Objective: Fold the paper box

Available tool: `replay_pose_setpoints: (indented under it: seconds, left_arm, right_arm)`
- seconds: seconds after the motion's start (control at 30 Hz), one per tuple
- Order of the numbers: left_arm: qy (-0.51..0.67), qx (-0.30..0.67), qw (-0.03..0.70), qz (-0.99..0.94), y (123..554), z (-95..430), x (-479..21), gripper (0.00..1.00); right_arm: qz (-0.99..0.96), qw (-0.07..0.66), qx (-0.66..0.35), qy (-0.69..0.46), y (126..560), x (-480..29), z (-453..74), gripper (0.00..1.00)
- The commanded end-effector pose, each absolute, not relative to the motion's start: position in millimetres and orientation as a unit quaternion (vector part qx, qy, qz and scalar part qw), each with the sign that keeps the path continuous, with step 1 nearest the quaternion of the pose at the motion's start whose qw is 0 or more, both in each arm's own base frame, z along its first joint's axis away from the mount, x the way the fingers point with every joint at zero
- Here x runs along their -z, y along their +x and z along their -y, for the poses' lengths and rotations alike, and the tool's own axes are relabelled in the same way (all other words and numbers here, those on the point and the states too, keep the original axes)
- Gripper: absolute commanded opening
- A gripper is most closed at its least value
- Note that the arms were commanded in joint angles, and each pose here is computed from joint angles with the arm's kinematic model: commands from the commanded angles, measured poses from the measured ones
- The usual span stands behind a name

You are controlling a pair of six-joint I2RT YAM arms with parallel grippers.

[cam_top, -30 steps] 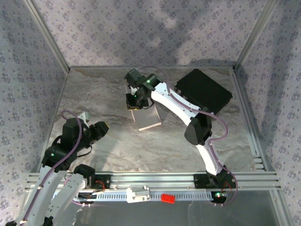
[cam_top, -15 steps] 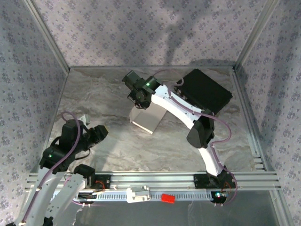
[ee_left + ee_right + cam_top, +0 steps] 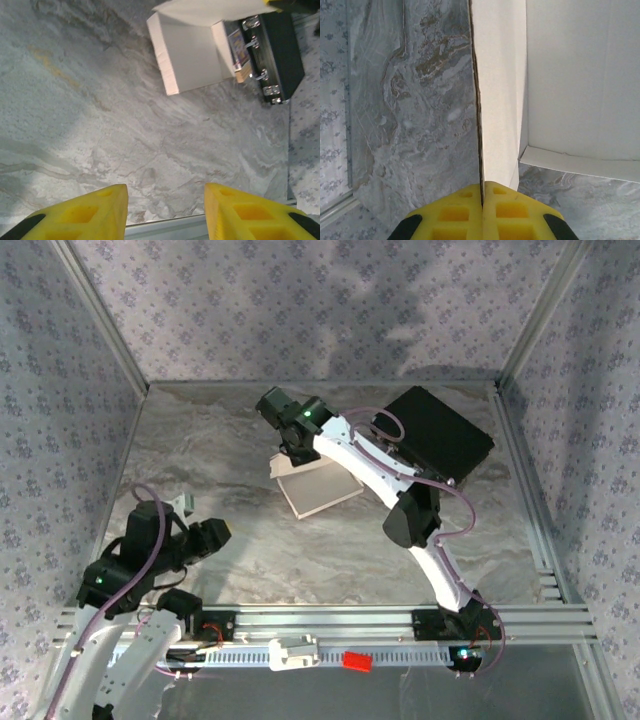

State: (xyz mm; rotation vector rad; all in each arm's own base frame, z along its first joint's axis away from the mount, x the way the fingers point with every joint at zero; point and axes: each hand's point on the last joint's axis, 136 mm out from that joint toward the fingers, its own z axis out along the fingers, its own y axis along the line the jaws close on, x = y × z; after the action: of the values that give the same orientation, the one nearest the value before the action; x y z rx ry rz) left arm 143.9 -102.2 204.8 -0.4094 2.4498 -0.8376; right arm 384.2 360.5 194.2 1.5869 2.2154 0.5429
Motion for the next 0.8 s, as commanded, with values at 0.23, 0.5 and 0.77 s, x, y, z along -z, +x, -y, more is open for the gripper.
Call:
replay_pose_setpoints:
  seconds: [0.23,0.5,0.77]
  left_arm:
    - [-0.130,0.302,0.261,-0.908,161.5,110.2,-205.7,0.45]
    - [-0.105,0.289,0.262,-0.915,196.4,124.6,-195.0,0.47]
    - [0.036,0.213,0.307,-0.927,277.5,147.4,-199.7,0.52]
  right_arm:
    - [-0.784,0.231,-0.201,0.540,401.4,-218.7,-346.1,0.37]
    - [-0.844,0.389,-0.158,0.334,422.8,-322.4,-274.5,0.56]
    - [-0.886,0.349,-0.243,-0.186,420.9,-291.6,-214.9,0.54]
